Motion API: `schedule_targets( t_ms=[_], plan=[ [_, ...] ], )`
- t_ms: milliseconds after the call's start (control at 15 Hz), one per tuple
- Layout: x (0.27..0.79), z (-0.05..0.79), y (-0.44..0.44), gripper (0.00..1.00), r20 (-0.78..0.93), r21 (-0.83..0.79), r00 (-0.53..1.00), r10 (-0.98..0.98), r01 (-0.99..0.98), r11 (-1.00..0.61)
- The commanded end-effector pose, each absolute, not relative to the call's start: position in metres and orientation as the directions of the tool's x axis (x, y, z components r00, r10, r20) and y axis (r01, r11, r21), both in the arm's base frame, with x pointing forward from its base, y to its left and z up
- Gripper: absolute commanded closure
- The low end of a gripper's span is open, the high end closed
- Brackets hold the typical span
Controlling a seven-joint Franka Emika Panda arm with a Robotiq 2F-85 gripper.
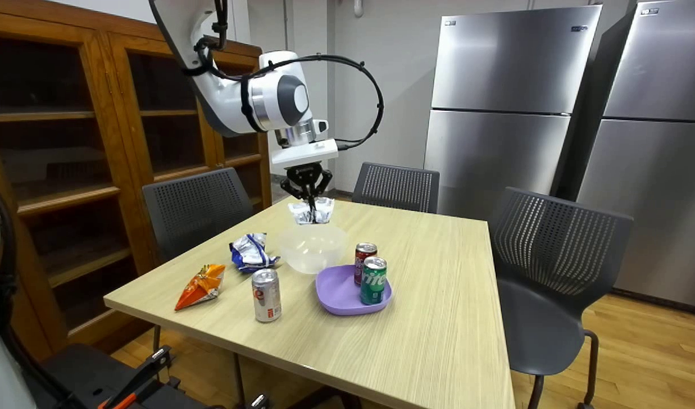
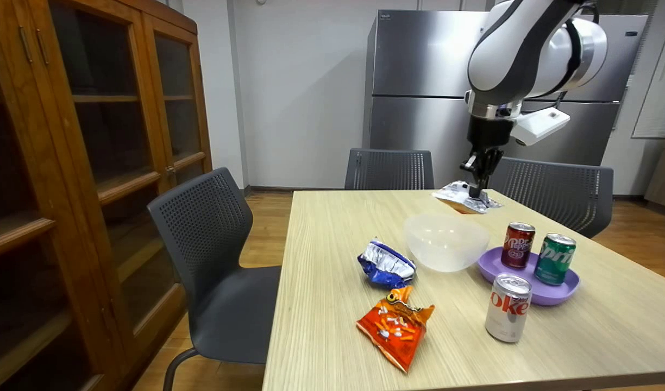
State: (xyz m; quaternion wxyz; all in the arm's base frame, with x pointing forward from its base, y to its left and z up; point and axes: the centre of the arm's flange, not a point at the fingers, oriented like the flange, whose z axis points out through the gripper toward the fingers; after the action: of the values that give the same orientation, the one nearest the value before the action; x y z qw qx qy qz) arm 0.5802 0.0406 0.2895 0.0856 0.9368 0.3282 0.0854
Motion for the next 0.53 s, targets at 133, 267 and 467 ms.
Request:
schedule_targets(
  t_ms=[133, 267, 467],
  plan=[
    [0.589, 0.269, 0.066, 1.00, 0.066, 0.220, 0.806, 0.588, 0.563, -0.796],
    [0.595, 0.257, 0.068, 1.00, 0.046, 0.216, 0.822, 0.568, 0.547, -0.809],
    [0.605, 0.238, 0.071, 1.00, 0.020, 0.217, 0.839, 0.544, 0.528, -0.821]
  ],
)
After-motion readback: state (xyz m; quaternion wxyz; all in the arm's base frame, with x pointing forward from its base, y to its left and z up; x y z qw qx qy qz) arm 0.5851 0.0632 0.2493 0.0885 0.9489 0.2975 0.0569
